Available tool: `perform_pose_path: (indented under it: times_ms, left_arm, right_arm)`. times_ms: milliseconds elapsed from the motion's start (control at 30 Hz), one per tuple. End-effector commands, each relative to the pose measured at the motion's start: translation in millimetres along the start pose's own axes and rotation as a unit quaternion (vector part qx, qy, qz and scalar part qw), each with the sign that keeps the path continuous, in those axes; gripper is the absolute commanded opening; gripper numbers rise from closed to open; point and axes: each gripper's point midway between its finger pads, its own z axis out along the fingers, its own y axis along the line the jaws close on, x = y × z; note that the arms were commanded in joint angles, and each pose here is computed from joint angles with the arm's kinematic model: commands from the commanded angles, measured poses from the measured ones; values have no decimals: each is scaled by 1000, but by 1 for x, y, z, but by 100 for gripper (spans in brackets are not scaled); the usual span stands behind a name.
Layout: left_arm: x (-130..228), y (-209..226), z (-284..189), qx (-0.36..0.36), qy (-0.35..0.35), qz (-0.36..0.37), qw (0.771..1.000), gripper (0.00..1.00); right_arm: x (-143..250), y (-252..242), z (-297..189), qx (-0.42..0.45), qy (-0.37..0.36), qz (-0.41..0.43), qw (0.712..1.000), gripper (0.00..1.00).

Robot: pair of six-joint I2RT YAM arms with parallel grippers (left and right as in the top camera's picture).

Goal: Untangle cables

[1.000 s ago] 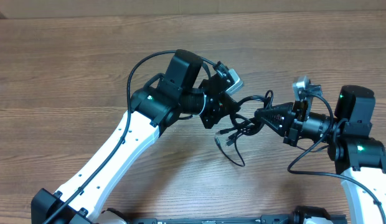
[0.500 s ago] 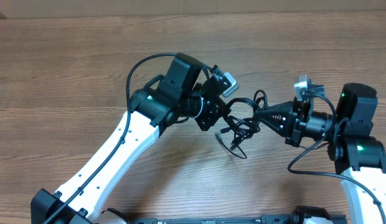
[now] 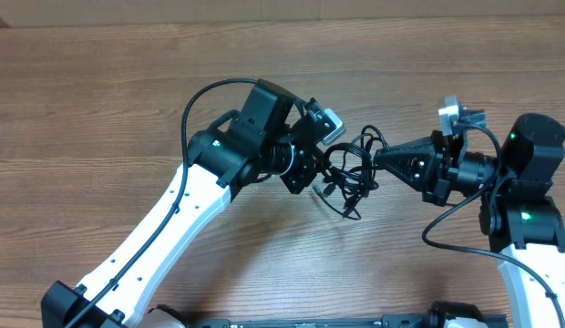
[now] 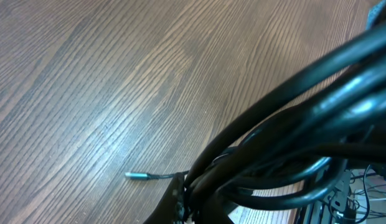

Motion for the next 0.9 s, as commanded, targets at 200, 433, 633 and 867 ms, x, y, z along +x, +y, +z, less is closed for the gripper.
perform_pose_path:
  times_ms: [200, 433, 633, 867]
  left_arm:
    - [11, 26, -5, -68, 23, -2, 997, 4]
    - [13, 32, -6, -86, 30, -3, 996, 4]
    - [14, 36, -7, -95, 32, -3, 995, 4]
    - [17, 47, -9, -128, 39, -3, 991, 4]
  right_arm:
    - [-16, 29, -3, -50, 11, 72, 996, 4]
    - [-27, 39, -4, -56, 18, 155, 986, 4]
    - [-34, 55, -6, -67, 37, 193, 978, 4]
    - [-37, 59, -6, -66, 38, 218, 973, 4]
